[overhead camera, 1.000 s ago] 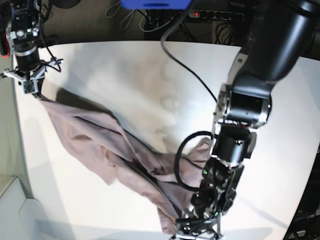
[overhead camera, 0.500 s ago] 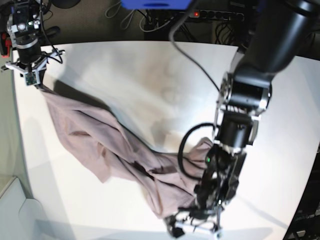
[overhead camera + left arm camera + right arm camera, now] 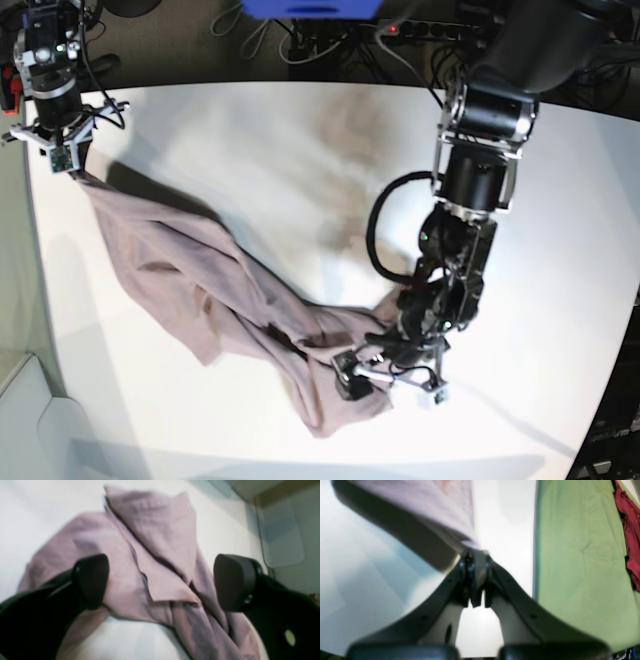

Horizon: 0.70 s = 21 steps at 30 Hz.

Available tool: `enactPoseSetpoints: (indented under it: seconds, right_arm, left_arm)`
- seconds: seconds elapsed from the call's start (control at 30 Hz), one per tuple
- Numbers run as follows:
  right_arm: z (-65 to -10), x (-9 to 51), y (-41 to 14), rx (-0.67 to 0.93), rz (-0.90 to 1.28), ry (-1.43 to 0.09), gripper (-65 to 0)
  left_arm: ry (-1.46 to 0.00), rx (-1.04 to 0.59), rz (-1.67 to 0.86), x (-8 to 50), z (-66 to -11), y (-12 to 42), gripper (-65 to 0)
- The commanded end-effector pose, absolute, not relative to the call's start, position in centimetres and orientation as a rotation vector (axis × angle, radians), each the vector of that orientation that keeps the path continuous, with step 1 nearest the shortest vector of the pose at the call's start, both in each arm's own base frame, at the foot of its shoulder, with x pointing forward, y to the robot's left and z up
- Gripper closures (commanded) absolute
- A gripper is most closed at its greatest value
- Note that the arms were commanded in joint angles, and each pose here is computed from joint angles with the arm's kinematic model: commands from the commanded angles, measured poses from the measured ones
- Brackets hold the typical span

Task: Layout the t-shirt on the table in an organized manner, then fold the t-shirt properly
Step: 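Lower the left gripper's held shirt portion toward the table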

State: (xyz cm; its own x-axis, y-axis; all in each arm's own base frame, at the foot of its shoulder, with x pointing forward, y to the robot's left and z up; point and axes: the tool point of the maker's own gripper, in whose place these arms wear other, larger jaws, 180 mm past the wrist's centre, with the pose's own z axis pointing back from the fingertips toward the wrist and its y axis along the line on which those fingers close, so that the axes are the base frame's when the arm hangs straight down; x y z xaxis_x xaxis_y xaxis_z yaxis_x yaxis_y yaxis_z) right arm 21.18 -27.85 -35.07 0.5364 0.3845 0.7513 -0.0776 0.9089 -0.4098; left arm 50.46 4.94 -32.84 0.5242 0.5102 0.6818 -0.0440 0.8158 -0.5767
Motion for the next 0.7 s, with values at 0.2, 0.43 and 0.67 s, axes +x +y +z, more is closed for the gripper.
enactPoseSetpoints:
  seconds: [0.2, 0.43, 0.67]
  right_arm:
    - [-33.9, 22.0, -28.2, -0.368, 0.292, -1.012, 0.0]
    - [-33.9, 22.0, -28.2, -0.368, 0.292, -1.011, 0.0]
    - [-33.9, 22.0, -28.2, -0.367, 0.293, -1.011, 0.0]
  left_arm:
    - [-1.017, -0.628, 0.346, 51.5, -29.9, 1.6, -65.0]
    - [-0.987, -0.633, 0.349, 50.7, -31.0, 0.8, -65.0]
    - [-0.926, -0.673, 0.293, 49.7, -33.9, -0.4, -65.0]
